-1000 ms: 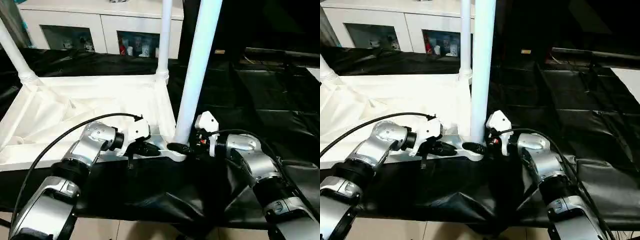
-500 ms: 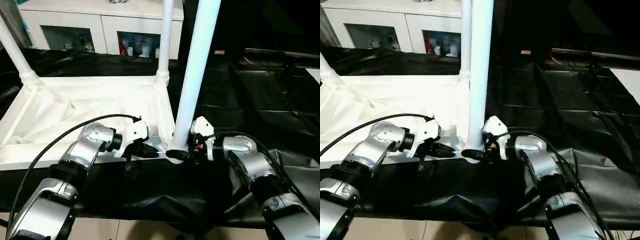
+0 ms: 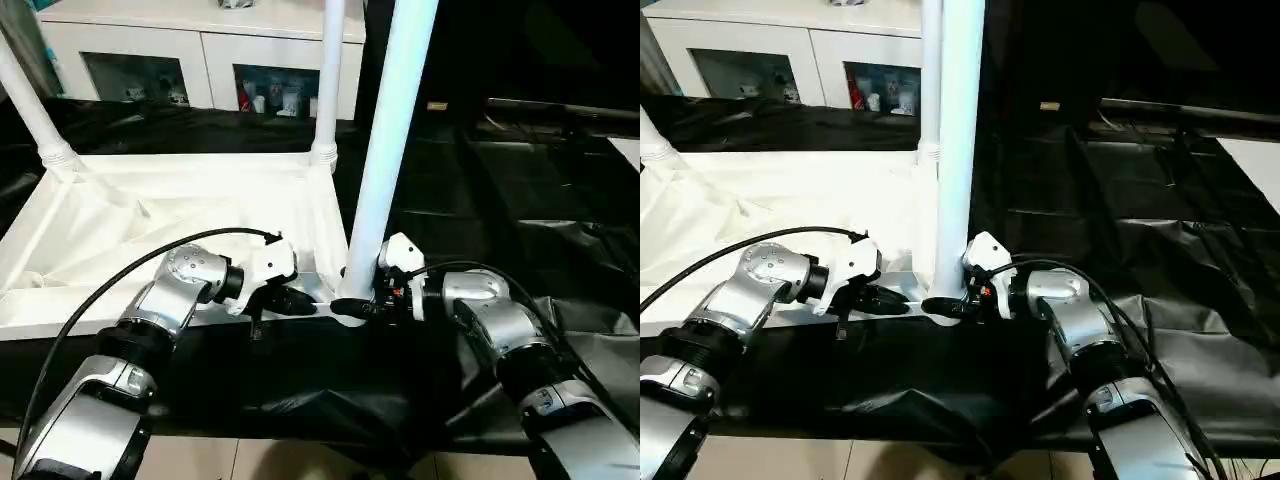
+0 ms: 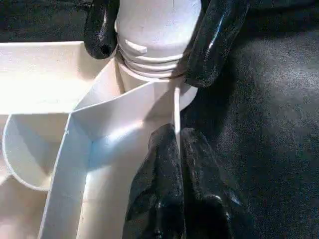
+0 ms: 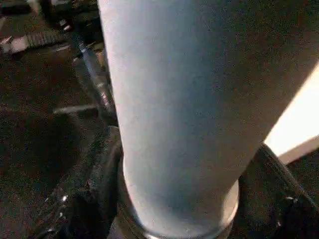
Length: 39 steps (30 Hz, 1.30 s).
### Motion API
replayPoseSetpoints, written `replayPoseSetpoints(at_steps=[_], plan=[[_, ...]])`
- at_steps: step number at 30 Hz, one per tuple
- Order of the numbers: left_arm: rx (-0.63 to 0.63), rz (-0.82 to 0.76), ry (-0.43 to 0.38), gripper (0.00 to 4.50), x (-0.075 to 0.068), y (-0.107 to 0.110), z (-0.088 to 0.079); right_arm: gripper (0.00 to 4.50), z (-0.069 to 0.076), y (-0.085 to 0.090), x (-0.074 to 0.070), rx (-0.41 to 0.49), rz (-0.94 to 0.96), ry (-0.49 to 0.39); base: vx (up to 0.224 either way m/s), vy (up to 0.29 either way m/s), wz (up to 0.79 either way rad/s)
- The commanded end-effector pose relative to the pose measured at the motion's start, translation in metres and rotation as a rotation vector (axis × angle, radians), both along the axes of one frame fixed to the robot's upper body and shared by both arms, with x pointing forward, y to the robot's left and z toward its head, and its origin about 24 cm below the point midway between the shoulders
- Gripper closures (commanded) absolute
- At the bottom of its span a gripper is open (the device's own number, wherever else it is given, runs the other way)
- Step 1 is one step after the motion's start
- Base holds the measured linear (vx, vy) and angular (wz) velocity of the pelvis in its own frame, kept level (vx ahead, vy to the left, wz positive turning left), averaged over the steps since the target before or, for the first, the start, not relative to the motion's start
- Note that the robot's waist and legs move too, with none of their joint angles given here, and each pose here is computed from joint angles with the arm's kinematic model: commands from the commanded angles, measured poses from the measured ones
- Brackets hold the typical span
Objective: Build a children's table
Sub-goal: Rotate leg to tighten
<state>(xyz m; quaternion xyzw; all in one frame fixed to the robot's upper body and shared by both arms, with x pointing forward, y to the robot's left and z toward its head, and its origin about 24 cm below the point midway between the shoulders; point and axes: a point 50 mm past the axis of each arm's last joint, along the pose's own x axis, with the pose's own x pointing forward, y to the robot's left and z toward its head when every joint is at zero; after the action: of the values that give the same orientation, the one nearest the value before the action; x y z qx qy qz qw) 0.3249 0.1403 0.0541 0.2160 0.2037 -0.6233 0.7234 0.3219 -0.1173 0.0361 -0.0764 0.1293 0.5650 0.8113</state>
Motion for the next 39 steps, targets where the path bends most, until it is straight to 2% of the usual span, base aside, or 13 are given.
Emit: replayPoseSetpoints(at_steps=[1, 3, 6, 9, 11, 15, 19, 21, 24, 25, 26, 31, 39], plan=[[0.06, 0.106, 0.029, 4.5, 0.002, 0.0, -0.016, 1.81, 0.003, -0.007, 0.014, 0.019, -0.212, -0.007, 0.0, 0.0, 0.0], [0.048, 0.326, -0.026, 4.5, 0.017, -0.011, -0.02, 1.82, -0.006, 0.001, 0.023, 0.066, -0.481, 0.033, 0.0, 0.0, 0.0], [0.052, 0.441, -0.053, 4.5, 0.025, -0.022, -0.022, 1.82, -0.013, 0.01, 0.028, 0.074, -0.688, 0.061, 0.0, 0.0, 0.0], [0.061, 0.492, -0.065, 4.5, 0.03, -0.03, -0.021, 1.82, -0.012, 0.02, 0.03, 0.091, -0.783, 0.064, 0.0, 0.0, 0.0], [0.07, 0.496, -0.086, 4.5, 0.033, -0.037, -0.018, 1.82, -0.008, 0.037, 0.031, 0.105, -0.787, 0.06, 0.0, 0.0, 0.0], [0.082, 0.475, -0.093, 4.5, 0.034, -0.039, -0.018, 1.82, -0.006, 0.043, 0.032, 0.099, -0.771, 0.045, 0.0, 0.0, 0.0], [0.1, 0.422, -0.098, 4.5, 0.033, -0.041, -0.018, 1.82, 0.001, 0.043, 0.033, 0.139, -0.705, 0.01, 0.0, 0.0, 0.0], [0.108, 0.377, -0.094, 4.5, 0.031, -0.04, -0.019, 1.26, 0.01, 0.034, 0.033, 0.188, -0.667, -0.035, 0.0, 0.0, 0.0], [0.111, 0.344, -0.082, 4.5, 0.03, -0.038, -0.019, 1.03, 0.015, 0.025, 0.033, 0.19, -0.642, -0.061, 0.0, 0.0, 0.0], [0.116, 0.31, -0.081, 4.5, 0.028, -0.036, -0.019, 0.89, 0.017, 0.019, 0.033, 0.184, -0.612, -0.074, 0.0, 0.0, 0.0], [0.114, 0.215, -0.077, 4.5, 0.024, -0.032, -0.018, 0.69, 0.02, 0.008, 0.027, 0.139, -0.474, -0.086, 0.0, 0.0, 0.0], [0.088, -0.009, -0.034, 4.5, 0.01, -0.028, -0.016, 0.65, 0.019, -0.012, 0.007, 0.016, -0.173, -0.074, 0.0, 0.0, 0.0], [0.054, -0.201, 0.015, 4.5, -0.002, -0.025, -0.011, 0.65, 0.016, -0.025, -0.013, -0.045, 0.005, -0.025, 0.0, 0.0, 0.0]])
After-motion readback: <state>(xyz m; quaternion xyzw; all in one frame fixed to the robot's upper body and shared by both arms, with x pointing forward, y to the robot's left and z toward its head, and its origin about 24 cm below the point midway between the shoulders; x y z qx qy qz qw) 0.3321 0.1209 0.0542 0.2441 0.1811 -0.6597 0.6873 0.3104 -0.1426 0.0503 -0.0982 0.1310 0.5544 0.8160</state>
